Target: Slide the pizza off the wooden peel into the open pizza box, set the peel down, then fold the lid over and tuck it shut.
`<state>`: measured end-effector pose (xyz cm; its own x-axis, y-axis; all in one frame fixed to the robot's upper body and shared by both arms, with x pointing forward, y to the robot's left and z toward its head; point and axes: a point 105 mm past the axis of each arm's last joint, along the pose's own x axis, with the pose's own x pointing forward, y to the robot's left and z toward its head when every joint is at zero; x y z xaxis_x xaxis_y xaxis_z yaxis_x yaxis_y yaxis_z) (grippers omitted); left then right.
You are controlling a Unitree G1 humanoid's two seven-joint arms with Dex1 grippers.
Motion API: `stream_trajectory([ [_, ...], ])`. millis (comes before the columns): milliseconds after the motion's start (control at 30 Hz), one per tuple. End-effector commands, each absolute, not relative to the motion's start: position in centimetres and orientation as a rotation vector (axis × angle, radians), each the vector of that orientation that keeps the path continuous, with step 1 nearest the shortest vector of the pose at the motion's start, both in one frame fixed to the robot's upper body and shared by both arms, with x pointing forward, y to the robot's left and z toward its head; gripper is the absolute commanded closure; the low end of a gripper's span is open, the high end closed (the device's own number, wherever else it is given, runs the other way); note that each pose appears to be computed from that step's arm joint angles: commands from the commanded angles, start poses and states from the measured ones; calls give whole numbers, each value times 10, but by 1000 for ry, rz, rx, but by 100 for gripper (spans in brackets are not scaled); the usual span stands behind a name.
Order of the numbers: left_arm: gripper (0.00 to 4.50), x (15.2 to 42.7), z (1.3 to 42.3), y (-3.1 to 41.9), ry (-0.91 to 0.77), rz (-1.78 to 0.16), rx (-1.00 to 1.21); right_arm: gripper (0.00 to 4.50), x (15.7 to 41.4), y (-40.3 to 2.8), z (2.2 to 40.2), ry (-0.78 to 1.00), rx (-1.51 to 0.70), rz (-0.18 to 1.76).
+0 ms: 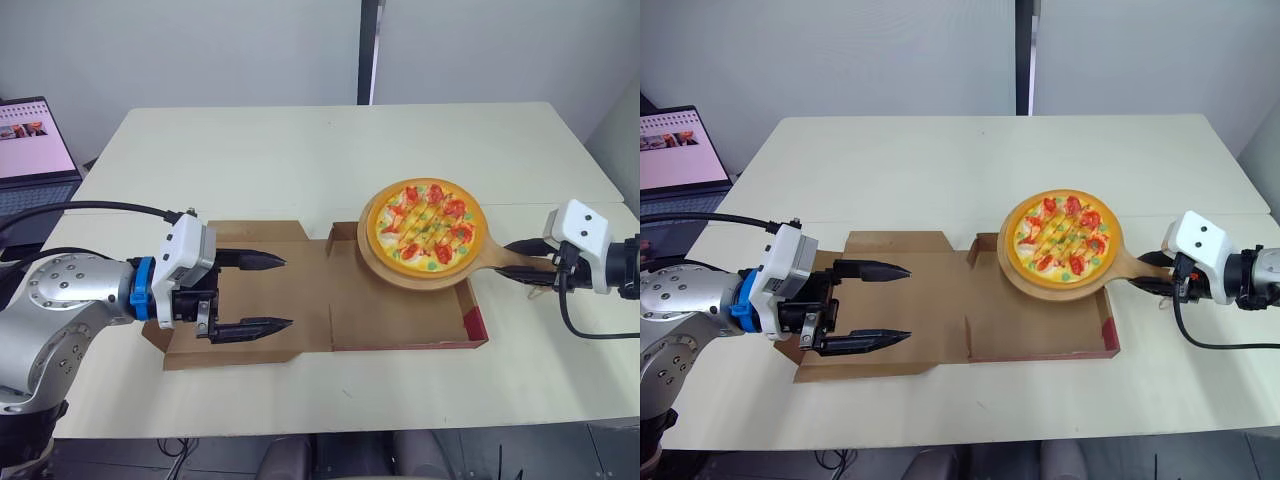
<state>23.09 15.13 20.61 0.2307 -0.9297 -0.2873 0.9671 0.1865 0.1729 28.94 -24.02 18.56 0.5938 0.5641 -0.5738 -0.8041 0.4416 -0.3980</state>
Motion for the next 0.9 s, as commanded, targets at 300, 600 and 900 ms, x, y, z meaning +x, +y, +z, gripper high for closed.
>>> stream_trajectory([
  [300, 0, 225, 213, 145, 97, -1383, 380, 292, 287, -232, 210, 297, -868, 892],
  [600, 0, 226, 212, 143, 97, -1391, 381, 292, 289, -236, 213, 294, -934, 882],
  [900, 0, 227, 211, 139, 91, -1403, 375, 292, 292, -242, 220, 289, -977, 844],
])
